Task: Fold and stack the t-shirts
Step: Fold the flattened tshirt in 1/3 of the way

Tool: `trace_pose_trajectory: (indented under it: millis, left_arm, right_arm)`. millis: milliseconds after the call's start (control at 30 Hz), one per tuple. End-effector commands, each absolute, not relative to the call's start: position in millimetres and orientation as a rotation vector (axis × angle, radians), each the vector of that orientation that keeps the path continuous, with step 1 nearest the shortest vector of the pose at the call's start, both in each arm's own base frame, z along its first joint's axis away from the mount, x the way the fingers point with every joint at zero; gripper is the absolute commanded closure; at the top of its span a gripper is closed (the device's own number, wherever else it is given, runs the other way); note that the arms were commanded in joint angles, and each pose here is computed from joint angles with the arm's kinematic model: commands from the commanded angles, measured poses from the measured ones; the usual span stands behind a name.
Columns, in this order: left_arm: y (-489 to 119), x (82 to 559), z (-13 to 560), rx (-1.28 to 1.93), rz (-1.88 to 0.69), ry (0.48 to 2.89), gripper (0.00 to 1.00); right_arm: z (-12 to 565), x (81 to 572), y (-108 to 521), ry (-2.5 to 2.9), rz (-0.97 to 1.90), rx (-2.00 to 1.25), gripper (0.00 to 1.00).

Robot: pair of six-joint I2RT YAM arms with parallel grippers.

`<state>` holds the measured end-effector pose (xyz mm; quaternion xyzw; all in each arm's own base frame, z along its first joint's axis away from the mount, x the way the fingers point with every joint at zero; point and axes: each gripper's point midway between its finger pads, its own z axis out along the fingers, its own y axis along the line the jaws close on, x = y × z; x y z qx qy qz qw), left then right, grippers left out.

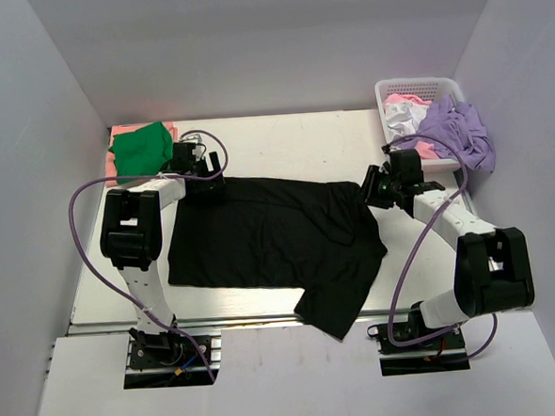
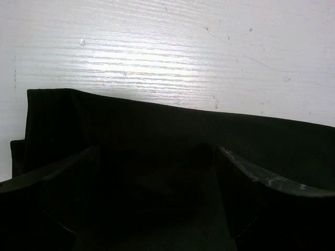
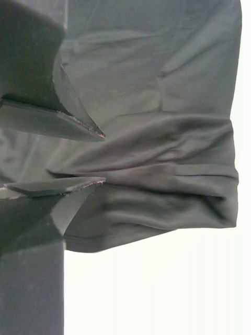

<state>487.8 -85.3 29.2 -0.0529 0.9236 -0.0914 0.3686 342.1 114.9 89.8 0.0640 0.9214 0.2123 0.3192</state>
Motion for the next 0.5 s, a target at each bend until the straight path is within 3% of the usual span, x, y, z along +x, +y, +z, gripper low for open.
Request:
trace_pose_trajectory:
  millis: [0,400,433,467]
  left_arm:
    - [-78.8,469.0,26.3,-0.165,-0.215,2.433,0.00]
    - [-78.7,468.4,20.0,-0.166,-0.211,2.452,0.00]
    - [-78.7,468.4,19.9,-0.166,-0.211,2.452,0.00]
    - [-78.7,468.4,19.9,-0.166,-0.211,2.452,0.00]
  right_arm:
    - [103.3,375.0,110.3,2.338,0.485,0.104,0.59]
    - [67.7,423.5,121.3,2.380,0.505,0.056,0.55]
    - [61.4,425.1,123.2,2.390,0.512,0.059,0.58]
    - [64.4,433.1,128.2,2.354,0.543,0.046,0.69]
